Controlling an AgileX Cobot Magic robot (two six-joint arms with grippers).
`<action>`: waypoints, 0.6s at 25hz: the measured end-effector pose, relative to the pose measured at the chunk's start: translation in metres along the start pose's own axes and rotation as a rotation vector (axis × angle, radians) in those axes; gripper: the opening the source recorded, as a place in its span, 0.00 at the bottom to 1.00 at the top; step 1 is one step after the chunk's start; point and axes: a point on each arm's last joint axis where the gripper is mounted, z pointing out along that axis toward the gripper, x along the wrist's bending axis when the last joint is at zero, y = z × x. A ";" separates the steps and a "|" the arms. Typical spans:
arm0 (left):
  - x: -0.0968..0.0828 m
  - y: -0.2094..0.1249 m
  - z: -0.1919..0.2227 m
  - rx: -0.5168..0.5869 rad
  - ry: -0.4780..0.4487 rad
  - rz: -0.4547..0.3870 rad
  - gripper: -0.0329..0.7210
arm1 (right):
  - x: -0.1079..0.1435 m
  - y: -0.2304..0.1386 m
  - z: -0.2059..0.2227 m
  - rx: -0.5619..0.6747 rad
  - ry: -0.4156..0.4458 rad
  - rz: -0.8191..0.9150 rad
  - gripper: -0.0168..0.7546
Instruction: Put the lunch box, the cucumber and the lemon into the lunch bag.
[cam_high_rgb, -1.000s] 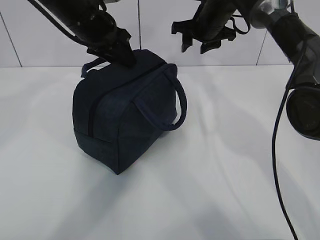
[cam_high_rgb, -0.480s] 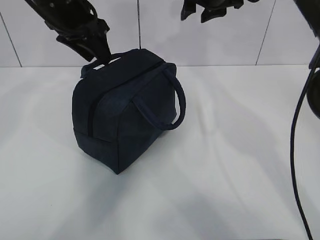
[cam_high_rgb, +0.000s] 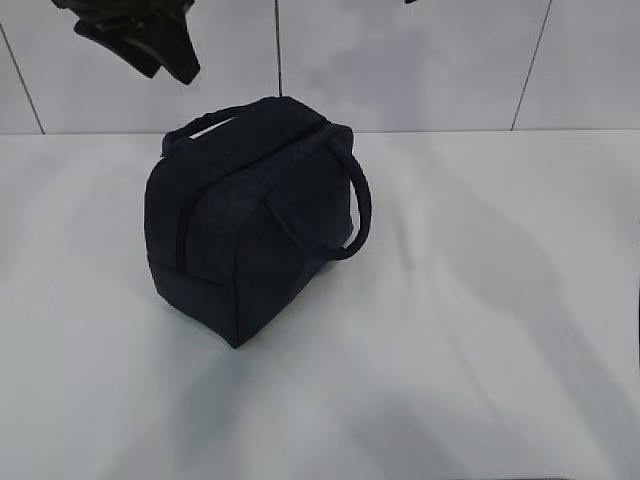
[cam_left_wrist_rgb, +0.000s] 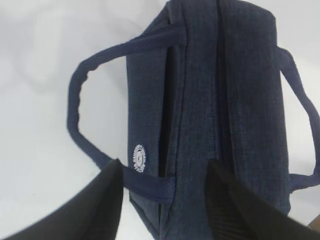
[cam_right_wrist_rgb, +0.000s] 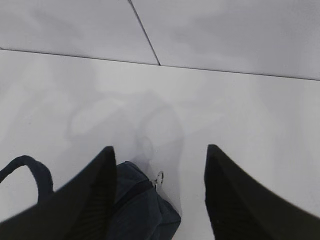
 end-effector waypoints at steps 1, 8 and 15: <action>-0.001 0.000 -0.004 -0.006 0.005 -0.002 0.54 | 0.001 0.000 -0.006 0.004 0.002 -0.006 0.57; -0.010 -0.002 -0.046 -0.084 0.030 -0.004 0.49 | 0.005 -0.013 -0.050 0.089 -0.013 -0.066 0.57; -0.025 -0.014 -0.103 -0.191 0.049 0.009 0.47 | 0.000 -0.049 -0.106 0.179 -0.098 -0.096 0.57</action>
